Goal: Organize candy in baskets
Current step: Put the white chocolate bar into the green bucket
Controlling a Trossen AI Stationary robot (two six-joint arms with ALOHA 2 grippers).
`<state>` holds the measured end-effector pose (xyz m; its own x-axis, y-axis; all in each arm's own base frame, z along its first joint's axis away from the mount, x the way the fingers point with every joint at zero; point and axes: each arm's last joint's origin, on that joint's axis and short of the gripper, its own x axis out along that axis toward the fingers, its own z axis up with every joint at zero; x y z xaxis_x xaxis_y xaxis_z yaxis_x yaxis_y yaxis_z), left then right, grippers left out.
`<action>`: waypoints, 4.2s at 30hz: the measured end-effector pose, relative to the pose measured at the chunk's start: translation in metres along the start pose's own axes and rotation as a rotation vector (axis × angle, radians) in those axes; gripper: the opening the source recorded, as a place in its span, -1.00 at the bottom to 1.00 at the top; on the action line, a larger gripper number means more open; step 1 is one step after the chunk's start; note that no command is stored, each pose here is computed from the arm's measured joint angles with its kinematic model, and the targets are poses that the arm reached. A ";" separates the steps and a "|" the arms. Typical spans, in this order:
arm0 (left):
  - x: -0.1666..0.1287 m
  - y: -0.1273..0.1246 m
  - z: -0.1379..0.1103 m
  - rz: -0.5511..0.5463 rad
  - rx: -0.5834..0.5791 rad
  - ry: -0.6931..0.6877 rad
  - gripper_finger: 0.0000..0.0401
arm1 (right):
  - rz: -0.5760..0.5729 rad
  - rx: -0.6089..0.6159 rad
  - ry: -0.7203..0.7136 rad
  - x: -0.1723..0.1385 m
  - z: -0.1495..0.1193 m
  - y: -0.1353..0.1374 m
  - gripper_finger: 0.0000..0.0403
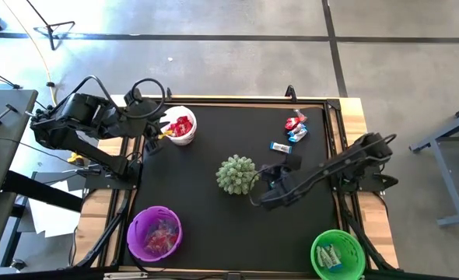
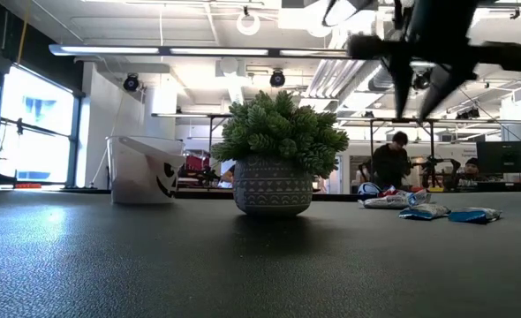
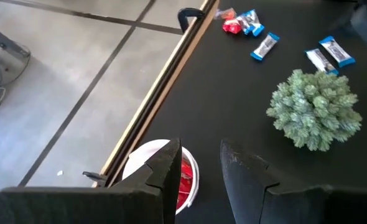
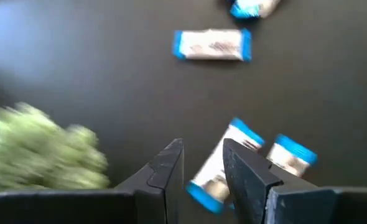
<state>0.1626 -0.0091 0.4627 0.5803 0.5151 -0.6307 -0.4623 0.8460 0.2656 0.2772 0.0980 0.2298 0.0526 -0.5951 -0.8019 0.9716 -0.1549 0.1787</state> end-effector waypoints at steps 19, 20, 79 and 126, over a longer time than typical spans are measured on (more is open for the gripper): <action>0.000 0.000 0.000 -0.005 -0.038 0.000 -0.50 | -0.115 -0.297 0.254 -0.009 0.013 -0.014 -0.47; 0.000 0.000 0.000 -0.012 -0.038 0.003 -0.50 | -0.105 -0.287 0.273 -0.006 0.012 -0.018 -0.47; -0.013 -0.019 -0.006 -0.176 -0.106 0.009 -0.50 | 0.438 -1.970 0.628 0.094 -0.007 -0.041 -0.62; -0.013 -0.019 -0.008 -0.172 0.094 0.013 -0.50 | 0.588 -0.858 1.142 -0.140 0.042 -0.040 -1.00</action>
<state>0.1587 -0.0324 0.4602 0.6367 0.3606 -0.6816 -0.2921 0.9308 0.2196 0.2211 0.1543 0.3592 0.2163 0.5539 -0.8040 0.5660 0.5998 0.5656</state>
